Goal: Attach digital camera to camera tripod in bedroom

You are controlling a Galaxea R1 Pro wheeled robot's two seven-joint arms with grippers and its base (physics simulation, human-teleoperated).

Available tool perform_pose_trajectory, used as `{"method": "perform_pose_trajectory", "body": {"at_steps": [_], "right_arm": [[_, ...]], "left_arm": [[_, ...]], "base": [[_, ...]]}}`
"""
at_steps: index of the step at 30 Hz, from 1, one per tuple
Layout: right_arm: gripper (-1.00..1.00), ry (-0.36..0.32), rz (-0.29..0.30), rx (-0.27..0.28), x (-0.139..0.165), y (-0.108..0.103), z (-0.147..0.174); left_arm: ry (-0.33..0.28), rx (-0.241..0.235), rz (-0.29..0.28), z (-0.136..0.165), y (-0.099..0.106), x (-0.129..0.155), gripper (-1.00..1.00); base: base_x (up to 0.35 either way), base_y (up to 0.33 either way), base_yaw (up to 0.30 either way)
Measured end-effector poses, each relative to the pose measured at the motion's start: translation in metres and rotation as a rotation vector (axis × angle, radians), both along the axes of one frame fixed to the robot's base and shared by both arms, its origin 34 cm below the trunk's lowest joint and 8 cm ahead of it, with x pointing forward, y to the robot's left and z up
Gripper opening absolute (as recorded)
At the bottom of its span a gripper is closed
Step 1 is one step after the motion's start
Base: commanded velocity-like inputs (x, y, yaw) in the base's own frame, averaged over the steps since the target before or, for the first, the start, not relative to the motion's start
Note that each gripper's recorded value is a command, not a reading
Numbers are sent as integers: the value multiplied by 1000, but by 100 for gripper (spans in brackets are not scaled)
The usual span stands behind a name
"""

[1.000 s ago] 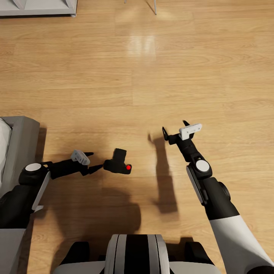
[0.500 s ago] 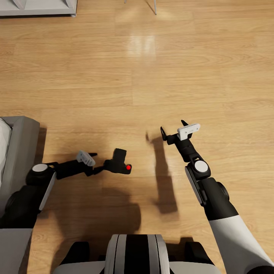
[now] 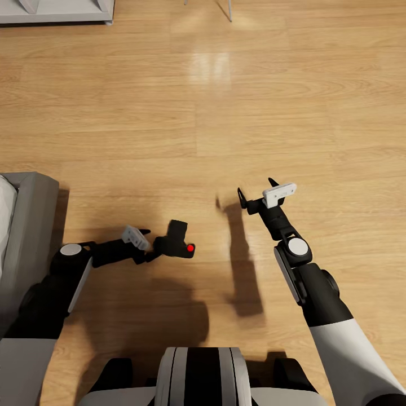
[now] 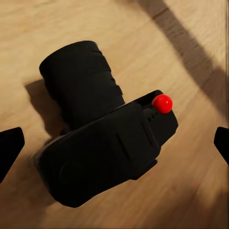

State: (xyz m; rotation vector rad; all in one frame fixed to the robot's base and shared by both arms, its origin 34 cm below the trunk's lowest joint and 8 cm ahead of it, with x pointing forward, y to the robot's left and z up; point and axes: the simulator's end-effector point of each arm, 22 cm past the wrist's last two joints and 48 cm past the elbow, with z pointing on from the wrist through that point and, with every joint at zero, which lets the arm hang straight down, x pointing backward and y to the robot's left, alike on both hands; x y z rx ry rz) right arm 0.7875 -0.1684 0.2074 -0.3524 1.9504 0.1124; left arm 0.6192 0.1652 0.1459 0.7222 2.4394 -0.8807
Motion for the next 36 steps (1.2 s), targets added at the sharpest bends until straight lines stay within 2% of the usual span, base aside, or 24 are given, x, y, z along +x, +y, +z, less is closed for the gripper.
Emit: {"method": "perform_pose_trajectory", "body": {"at_steps": [11, 28, 36], "right_arm": [[100, 0, 0, 0, 0, 0, 0], [100, 0, 0, 0, 0, 0, 0], [100, 1, 0, 0, 0, 0, 0]], "left_arm": [[12, -13, -43, -1, -16, -10, 100], [10, -14, -62, -1, -21, -13, 100], [-25, 15, -94, -3, -19, -12, 100]], "base": [[0, 0, 0], [0, 0, 0], [0, 0, 0]]}}
